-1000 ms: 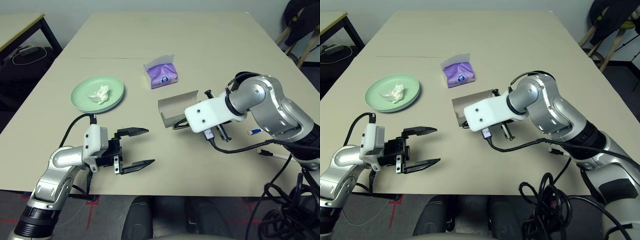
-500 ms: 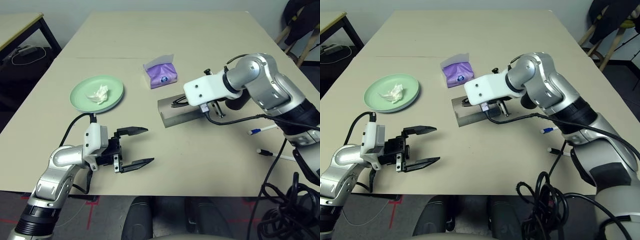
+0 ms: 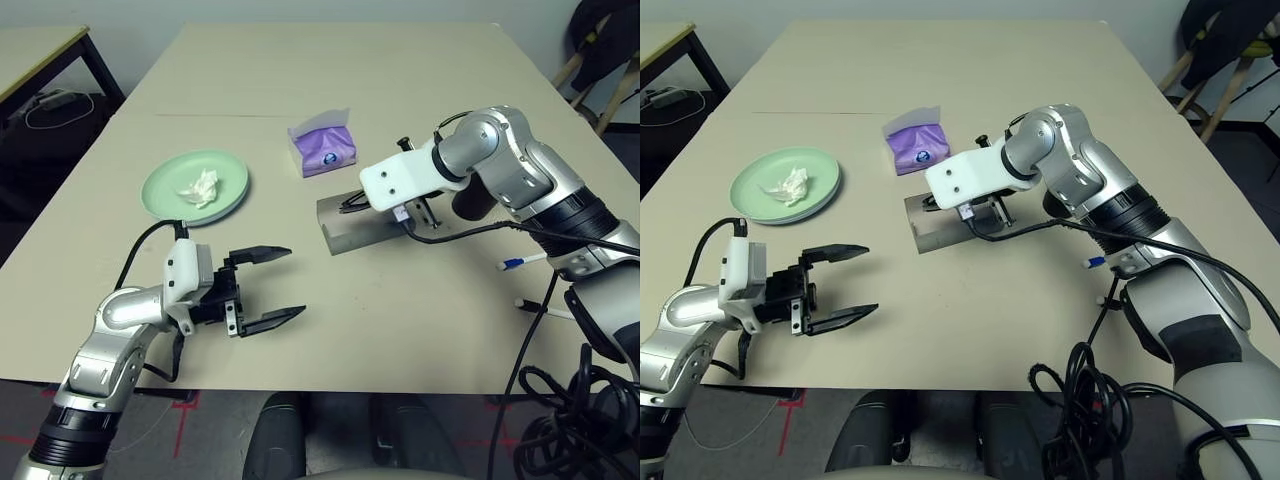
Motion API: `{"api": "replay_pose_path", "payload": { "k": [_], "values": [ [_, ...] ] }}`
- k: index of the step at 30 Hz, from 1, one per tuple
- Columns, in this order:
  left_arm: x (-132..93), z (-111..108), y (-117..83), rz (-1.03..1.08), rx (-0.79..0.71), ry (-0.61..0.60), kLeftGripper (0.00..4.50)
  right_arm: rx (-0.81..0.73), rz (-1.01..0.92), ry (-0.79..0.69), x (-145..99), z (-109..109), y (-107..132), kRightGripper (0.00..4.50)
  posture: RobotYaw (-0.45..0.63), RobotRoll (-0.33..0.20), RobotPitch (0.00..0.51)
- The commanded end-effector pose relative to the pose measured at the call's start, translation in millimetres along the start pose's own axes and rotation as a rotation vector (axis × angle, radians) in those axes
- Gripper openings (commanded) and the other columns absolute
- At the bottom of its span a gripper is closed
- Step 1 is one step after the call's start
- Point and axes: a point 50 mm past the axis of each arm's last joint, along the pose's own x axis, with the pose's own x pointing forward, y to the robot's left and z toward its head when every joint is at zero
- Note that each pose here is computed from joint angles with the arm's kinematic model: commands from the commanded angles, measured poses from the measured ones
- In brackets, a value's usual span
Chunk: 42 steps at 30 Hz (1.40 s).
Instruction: Organize and tidy the items on the table.
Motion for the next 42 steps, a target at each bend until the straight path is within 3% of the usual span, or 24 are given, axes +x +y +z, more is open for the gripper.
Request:
{"api": "replay_pose_path", "payload": {
  "k": [1,22,42],
  "values": [
    [-6,-2,6,0.044,0.005,0.028,4.5,-0.024,-0.008,-0.004,0,2,-3,0.02,0.13,0.0,0.116],
    [-16,-3,7,0.146,0.008,0.044,4.5,-0.069,0.036,-0.041,11,1,-13,0.02,0.19,0.0,0.123],
    [-15,-1,-3,0.147,-0.001,0.041,4.5,-0.059,0.135,-0.059,30,-5,0,0.02,0.23,0.0,0.144]
  ]
}}
